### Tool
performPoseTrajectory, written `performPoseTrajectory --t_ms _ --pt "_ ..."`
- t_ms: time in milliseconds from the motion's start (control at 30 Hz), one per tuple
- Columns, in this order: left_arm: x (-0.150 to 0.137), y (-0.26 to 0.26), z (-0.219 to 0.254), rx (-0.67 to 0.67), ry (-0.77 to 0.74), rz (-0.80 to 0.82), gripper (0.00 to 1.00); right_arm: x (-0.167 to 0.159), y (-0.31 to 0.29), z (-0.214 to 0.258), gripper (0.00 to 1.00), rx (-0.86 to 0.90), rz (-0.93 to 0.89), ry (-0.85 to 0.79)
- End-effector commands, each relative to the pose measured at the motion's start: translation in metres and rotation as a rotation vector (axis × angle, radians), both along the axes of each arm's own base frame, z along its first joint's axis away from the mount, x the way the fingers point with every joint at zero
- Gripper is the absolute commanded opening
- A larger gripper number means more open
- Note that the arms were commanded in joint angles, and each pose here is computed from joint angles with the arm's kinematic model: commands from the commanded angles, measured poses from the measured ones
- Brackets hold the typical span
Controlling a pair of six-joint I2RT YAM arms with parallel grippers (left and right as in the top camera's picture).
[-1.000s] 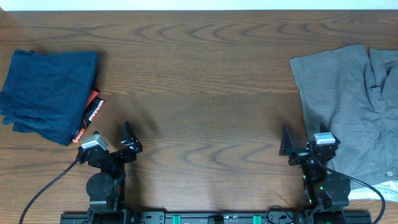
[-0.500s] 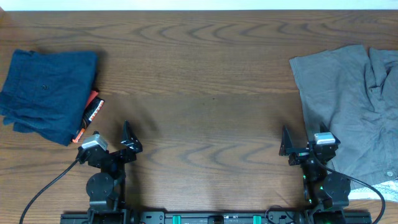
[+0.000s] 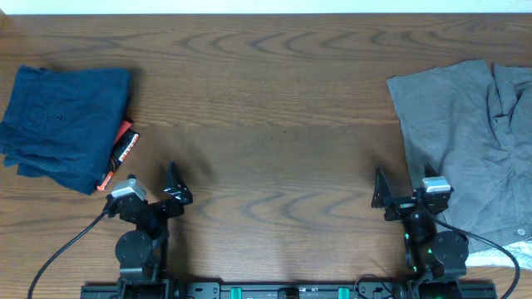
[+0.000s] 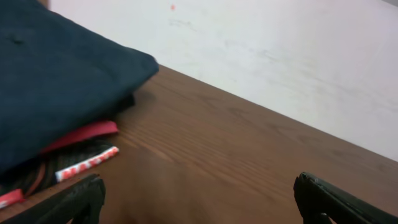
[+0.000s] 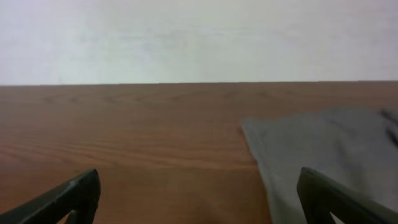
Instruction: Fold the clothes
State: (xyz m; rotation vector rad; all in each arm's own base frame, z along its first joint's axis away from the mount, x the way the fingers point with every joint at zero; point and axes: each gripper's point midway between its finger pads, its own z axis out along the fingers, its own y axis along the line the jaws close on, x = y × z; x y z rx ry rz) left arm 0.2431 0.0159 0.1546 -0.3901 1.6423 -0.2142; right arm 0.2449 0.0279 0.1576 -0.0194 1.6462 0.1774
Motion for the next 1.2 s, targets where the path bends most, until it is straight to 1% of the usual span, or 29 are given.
performPoseTrajectory --t_ms 0,133,267,433,533,700,833,967,1067,1167 --pt "0.000 -0.013 -0.018 -0.021 0.059 -0.075 0.98 0.000 0.000 -0.001 0.99 0.061 0.006 0.016" --pt "-0.006 -0.014 -0.024 -0.015 0.149 -0.081 0.98 0.001 -0.001 -0.002 0.99 0.059 -0.003 0.040" --pt "-0.013 -0.014 -0.019 -0.017 0.265 -0.081 0.98 0.005 -0.006 -0.005 0.99 0.050 -0.036 0.115" --pt "-0.013 -0.014 -0.002 -0.021 0.404 -0.081 0.98 0.018 -0.009 -0.004 0.99 0.034 -0.057 0.239" --pt "-0.008 -0.014 0.001 -0.028 0.511 -0.084 0.98 0.031 -0.010 -0.009 0.99 -0.005 -0.065 0.350" --pt "-0.005 -0.016 -0.011 -0.045 0.734 -0.092 0.98 0.057 -0.031 -0.042 0.99 -0.091 -0.158 0.636" --pt "-0.005 -0.016 -0.031 -0.053 0.868 -0.090 0.98 0.078 -0.046 -0.072 0.99 -0.079 -0.192 0.811" --pt "-0.007 -0.016 -0.052 -0.058 0.966 -0.088 0.98 0.101 -0.056 -0.096 0.99 -0.060 -0.206 0.893" --pt "-0.008 -0.016 -0.063 -0.062 1.019 -0.087 0.98 0.112 -0.069 -0.112 0.99 -0.072 -0.246 0.899" --pt "-0.008 -0.016 -0.071 -0.064 1.054 -0.087 0.98 0.114 -0.079 -0.129 0.93 -0.079 -0.281 0.926"
